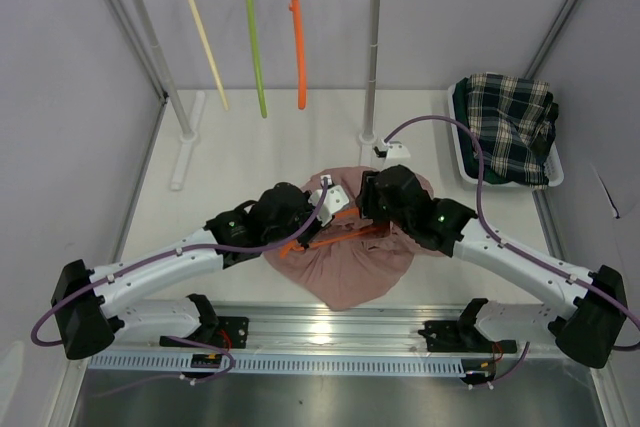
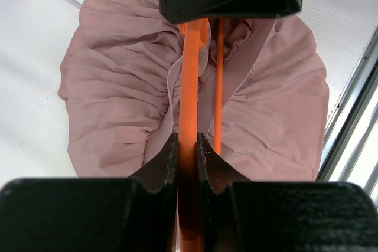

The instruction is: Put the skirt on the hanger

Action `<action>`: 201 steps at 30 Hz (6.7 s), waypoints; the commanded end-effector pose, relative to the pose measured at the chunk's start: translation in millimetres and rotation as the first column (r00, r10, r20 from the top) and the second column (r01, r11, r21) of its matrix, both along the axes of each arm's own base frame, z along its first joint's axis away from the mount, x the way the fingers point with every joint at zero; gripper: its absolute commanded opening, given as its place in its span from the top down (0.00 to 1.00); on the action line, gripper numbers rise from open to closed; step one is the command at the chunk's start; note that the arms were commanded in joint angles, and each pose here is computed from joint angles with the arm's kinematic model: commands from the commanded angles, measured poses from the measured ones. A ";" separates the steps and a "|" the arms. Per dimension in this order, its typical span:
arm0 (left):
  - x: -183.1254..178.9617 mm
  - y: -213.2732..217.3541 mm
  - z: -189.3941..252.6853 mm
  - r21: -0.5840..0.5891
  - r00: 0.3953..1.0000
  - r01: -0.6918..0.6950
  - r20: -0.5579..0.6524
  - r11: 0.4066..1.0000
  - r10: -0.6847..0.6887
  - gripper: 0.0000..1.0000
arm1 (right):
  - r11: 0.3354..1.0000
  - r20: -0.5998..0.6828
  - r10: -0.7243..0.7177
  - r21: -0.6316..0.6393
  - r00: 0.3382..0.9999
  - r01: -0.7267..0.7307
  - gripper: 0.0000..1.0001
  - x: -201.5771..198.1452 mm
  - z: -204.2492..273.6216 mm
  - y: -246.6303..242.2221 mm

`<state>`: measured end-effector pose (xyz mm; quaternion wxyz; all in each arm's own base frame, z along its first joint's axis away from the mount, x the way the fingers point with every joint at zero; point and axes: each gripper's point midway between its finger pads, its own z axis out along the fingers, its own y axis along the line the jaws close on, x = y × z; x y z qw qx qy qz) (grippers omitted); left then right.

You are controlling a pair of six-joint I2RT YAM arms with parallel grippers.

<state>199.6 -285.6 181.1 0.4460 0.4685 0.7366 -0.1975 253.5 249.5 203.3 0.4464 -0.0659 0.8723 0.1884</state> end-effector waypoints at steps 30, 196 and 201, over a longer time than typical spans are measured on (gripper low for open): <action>4.4 25.5 81.8 -0.212 0.973 -0.228 -0.009 0.950 0.231 0.48 | 0.990 0.124 -0.139 0.001 0.982 0.140 1.00 17.7 6.2 -19.3; -0.6 63.0 62.5 -0.240 0.778 -0.511 -0.538 0.825 0.325 1.00 | 0.815 0.402 -0.482 -0.122 0.779 0.567 1.00 44.1 -22.3 -64.9; 11.8 37.5 70.5 -0.280 0.790 -0.485 -0.547 0.829 0.277 1.00 | 0.863 0.402 -0.416 -0.108 0.815 0.494 1.00 27.4 -10.3 -29.4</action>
